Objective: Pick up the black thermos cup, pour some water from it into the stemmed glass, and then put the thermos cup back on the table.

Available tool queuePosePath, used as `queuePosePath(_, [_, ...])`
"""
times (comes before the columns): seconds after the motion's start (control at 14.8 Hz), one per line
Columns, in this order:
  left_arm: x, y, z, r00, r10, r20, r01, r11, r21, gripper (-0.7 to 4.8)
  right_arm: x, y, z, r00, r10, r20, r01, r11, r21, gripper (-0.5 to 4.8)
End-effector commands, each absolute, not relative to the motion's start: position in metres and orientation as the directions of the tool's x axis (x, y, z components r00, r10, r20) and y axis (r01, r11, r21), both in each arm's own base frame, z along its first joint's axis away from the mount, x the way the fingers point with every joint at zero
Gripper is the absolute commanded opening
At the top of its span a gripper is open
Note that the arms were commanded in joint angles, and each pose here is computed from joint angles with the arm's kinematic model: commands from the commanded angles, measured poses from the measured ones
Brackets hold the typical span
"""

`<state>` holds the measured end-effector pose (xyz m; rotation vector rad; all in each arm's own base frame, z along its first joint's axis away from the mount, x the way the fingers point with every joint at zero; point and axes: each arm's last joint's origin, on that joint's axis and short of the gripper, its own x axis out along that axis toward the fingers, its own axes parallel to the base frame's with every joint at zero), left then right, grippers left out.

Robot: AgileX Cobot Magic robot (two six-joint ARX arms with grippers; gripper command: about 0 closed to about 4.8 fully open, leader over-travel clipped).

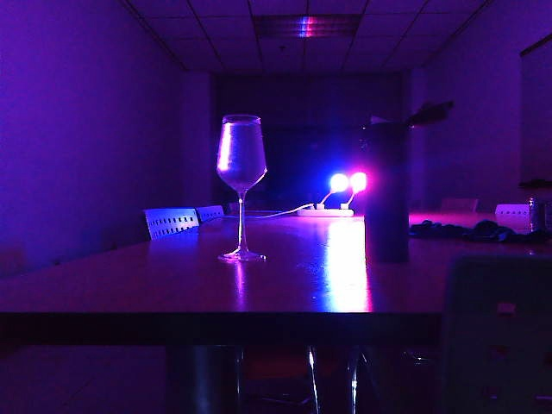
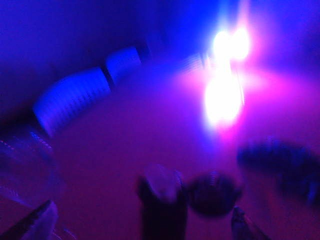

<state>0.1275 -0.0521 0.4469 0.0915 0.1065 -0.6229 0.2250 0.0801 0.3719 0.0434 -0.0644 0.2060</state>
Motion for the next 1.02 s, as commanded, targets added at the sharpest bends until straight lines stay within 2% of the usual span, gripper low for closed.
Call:
queuePosePath(0.07, [0.059,-0.029,0.442,0.804,-0.576,-0.149,0.58,0.814,-0.019,4.79,0.127,0.044,0.413,0.958,0.2,0.207,-0.216,0.975,0.054,4.79])
queuePosePath(0.34, [-0.03,0.001,0.423,0.814,-0.578,-0.062,0.579,0.815,0.008,4.79,0.01,0.0,0.393,0.95,0.236,0.202,-0.25,0.967,0.046,4.79])
queuePosePath(0.41, [-0.042,0.005,0.41,0.811,-0.58,-0.076,0.582,0.813,0.002,4.79,-0.013,-0.008,0.38,0.951,0.253,0.176,-0.263,0.964,0.04,4.79])
queuePosePath(0.54, [-0.047,0.006,0.371,0.783,-0.603,-0.152,0.596,0.797,-0.092,4.79,-0.044,-0.018,0.351,0.939,0.311,0.146,-0.319,0.947,0.033,4.79])
queuePosePath(0.68, [-0.029,-0.001,0.324,0.759,-0.63,-0.161,0.616,0.776,-0.135,4.79,-0.026,-0.009,0.332,0.931,0.364,-0.01,-0.363,0.931,0.043,4.79])
queuePosePath(0.75, [-0.014,-0.006,0.305,0.757,-0.645,-0.104,0.627,0.762,-0.161,4.79,-0.011,-0.001,0.322,0.898,0.44,-0.009,-0.438,0.896,0.07,4.79])
queuePosePath(0.81, [0.003,-0.011,0.294,0.773,-0.626,-0.1,0.609,0.777,-0.161,4.79,0.007,0.007,0.31,0.877,0.48,0.016,-0.479,0.873,0.094,4.79])
queuePosePath(1.02, [0.047,-0.024,0.258,0.82,-0.572,-0.032,0.561,0.813,-0.159,4.79,0.059,0.028,0.254,0.856,0.513,0.067,-0.513,0.825,0.238,4.79])
